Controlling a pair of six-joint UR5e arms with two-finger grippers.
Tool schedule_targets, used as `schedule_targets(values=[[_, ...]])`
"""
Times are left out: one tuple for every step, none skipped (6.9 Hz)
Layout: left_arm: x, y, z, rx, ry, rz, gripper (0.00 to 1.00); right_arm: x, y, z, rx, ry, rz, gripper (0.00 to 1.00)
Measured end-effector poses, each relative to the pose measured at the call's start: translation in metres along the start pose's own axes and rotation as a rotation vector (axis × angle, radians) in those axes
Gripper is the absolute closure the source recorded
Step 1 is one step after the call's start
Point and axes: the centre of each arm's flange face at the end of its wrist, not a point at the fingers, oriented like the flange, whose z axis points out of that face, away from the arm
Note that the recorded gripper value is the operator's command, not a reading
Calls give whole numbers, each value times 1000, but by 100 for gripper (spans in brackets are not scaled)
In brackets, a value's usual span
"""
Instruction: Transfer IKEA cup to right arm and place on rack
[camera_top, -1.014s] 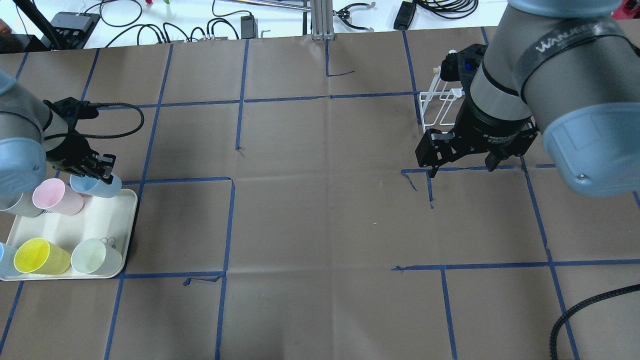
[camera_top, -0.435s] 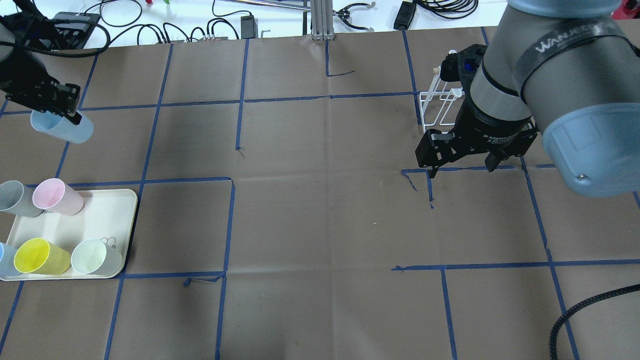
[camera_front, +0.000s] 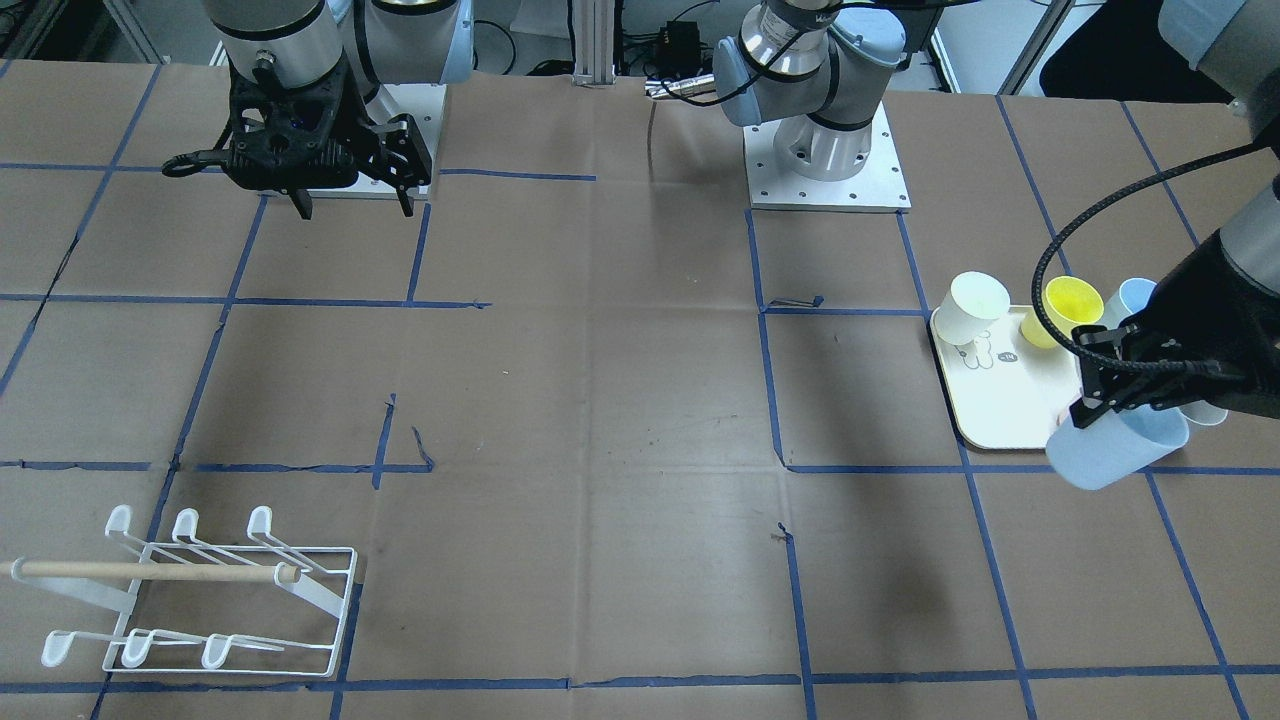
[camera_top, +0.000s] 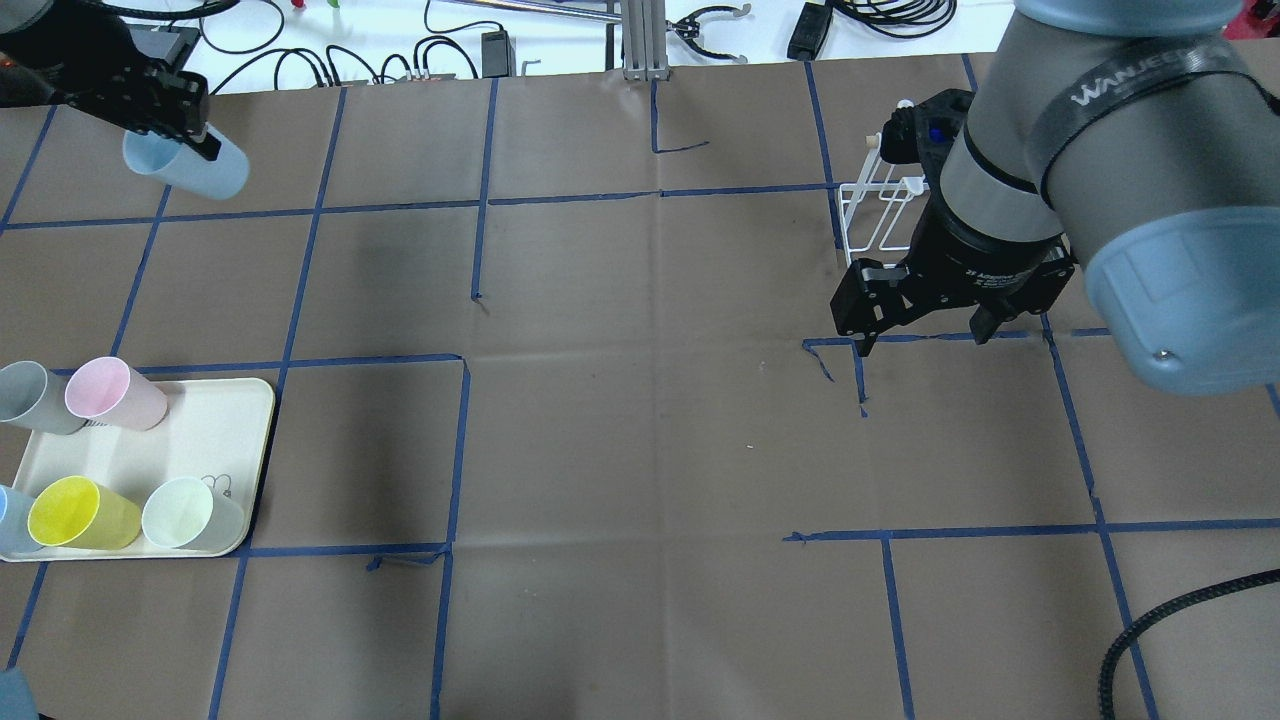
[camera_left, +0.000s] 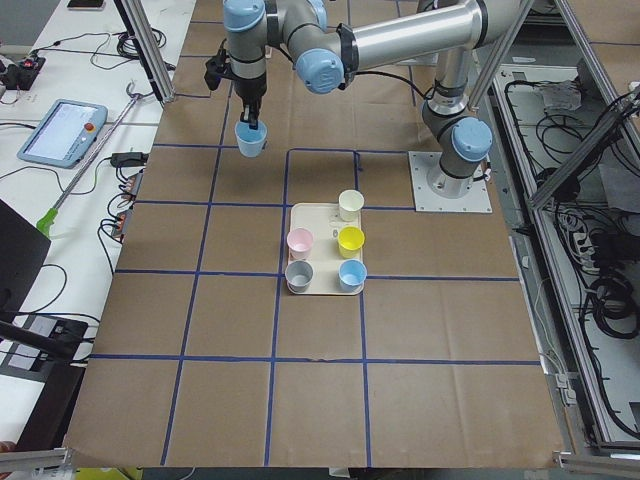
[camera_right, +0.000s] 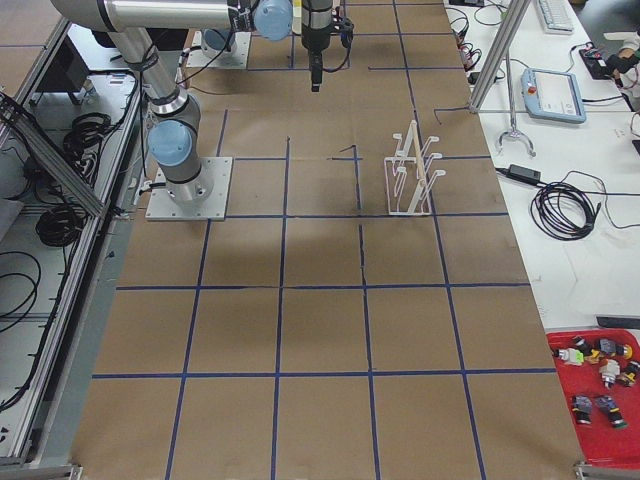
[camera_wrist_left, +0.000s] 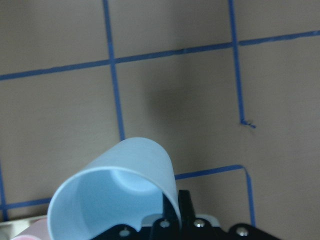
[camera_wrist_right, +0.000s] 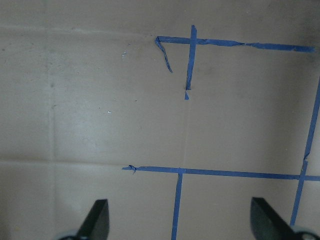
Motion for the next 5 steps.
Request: schedule_targets(values=[[14, -8, 8, 87, 70, 27, 100, 0, 0, 1, -2, 0, 0, 0], [34, -15, 23, 193, 134, 75, 100, 0, 0, 1, -4, 0, 0, 0], [62, -16, 41, 291, 162, 142, 100, -1, 1, 0, -1, -2, 1, 0], [92, -14, 55, 379, 182, 204, 100, 0, 1, -1, 2, -5, 2, 0], [121, -9, 65, 462, 215, 250, 100, 0, 0, -2, 11, -7, 4, 0]])
